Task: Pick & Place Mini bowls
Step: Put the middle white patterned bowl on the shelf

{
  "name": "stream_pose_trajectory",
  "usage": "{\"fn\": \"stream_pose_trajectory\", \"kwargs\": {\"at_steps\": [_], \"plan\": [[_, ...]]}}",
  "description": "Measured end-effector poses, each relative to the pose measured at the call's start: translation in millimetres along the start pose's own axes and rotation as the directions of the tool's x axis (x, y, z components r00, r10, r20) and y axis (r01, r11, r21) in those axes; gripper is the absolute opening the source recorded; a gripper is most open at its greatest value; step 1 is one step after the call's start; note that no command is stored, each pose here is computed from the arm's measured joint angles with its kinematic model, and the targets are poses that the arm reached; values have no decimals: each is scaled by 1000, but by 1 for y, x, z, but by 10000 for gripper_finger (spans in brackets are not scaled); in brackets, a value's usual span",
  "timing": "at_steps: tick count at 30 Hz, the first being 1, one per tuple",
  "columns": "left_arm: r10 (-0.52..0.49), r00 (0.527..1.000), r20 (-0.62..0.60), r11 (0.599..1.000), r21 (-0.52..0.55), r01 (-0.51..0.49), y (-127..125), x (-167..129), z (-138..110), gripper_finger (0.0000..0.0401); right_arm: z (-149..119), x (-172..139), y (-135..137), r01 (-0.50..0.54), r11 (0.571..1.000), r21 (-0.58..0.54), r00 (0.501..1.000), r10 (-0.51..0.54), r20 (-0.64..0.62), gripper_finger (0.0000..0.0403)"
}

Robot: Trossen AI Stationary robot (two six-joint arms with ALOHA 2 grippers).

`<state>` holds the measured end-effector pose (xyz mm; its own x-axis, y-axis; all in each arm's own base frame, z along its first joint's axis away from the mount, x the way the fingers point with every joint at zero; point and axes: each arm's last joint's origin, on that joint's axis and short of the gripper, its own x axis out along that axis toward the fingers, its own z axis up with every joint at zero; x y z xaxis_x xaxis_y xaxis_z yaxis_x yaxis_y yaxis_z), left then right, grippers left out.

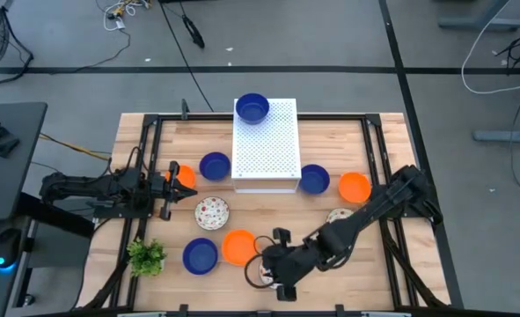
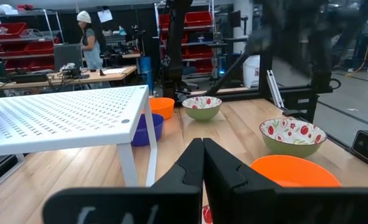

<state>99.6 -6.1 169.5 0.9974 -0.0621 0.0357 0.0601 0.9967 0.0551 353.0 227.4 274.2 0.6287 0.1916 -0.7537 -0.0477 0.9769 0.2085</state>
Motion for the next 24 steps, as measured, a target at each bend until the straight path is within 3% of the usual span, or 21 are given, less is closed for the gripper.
{"fn": "stream_pose_trajectory", "kwargs": {"at_steps": [8,12,24], "plan": [[0,1000,1,1000,0,0,0,0,0,5,-58,17,21,-22,983,-183,995,4,-101,224],[0,1000,1,1000,0,0,0,0,0,5,-74,21,30,22,963,-268,999,-31,-30,221],[-1,1000,1,1000,0,1,0,0,0,5,-91,49,23,16,958,-288,1000,-16,4,193]]}}
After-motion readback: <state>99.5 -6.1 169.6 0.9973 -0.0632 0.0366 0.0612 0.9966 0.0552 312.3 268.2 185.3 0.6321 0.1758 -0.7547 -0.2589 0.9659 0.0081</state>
